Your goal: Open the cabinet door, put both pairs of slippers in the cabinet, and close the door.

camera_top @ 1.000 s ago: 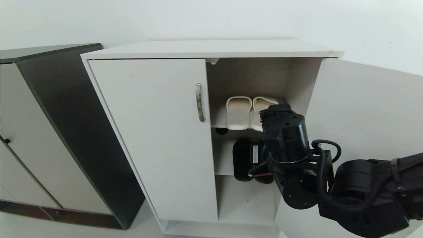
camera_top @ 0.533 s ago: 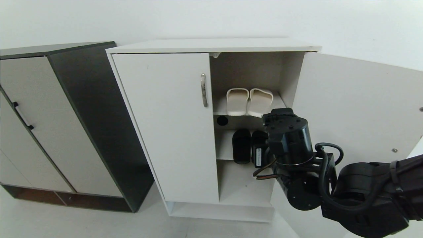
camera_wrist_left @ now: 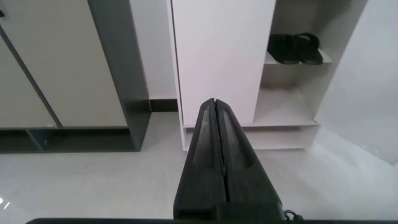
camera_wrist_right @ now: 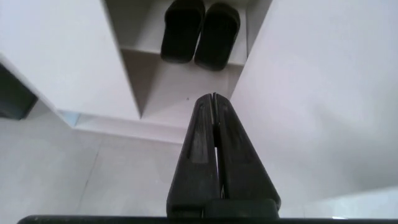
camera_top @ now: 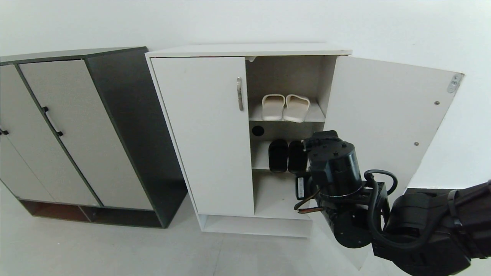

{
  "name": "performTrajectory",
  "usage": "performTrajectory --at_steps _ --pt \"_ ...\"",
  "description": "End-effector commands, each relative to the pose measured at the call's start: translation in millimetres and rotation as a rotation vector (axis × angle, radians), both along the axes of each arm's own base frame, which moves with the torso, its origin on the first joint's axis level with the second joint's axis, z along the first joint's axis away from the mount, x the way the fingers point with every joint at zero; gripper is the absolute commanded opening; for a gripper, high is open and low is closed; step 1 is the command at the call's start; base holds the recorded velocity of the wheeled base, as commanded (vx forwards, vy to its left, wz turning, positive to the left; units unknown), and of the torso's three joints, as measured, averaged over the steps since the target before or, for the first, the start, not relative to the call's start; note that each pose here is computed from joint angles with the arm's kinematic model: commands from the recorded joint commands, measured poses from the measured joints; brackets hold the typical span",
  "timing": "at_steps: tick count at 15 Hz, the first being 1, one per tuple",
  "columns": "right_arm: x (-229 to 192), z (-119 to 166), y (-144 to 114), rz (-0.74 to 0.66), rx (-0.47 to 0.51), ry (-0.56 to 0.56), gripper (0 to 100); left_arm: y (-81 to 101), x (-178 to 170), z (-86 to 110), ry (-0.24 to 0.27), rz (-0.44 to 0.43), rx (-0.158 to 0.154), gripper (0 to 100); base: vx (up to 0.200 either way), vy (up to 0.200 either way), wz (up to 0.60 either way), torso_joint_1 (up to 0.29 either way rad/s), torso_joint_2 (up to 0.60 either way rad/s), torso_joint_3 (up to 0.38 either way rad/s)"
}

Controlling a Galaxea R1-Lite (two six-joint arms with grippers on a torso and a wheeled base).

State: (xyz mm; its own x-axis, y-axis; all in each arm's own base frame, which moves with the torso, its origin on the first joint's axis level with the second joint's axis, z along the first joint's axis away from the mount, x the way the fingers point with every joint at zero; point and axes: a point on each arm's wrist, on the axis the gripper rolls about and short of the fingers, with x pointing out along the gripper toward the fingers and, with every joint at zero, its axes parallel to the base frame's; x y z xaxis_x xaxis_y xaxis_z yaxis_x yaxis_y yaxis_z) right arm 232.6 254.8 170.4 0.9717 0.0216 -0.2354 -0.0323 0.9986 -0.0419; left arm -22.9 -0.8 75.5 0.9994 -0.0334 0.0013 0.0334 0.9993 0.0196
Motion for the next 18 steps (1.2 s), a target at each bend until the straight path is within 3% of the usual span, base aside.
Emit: performTrajectory --at_steps 1,18 --pt "0.9 -2.8 1.2 0.001 -0.002 0.002 0 0.0 0.1 0.0 0.001 0.000 0.000 0 0.000 0.000 0.00 0.000 0.00 0.000" --pt "1.9 -7.9 2.3 0.001 -0.009 0.007 0 0.0 0.1 0.0 0.001 0.000 -0.001 0 0.000 0.000 0.00 0.000 0.00 0.000"
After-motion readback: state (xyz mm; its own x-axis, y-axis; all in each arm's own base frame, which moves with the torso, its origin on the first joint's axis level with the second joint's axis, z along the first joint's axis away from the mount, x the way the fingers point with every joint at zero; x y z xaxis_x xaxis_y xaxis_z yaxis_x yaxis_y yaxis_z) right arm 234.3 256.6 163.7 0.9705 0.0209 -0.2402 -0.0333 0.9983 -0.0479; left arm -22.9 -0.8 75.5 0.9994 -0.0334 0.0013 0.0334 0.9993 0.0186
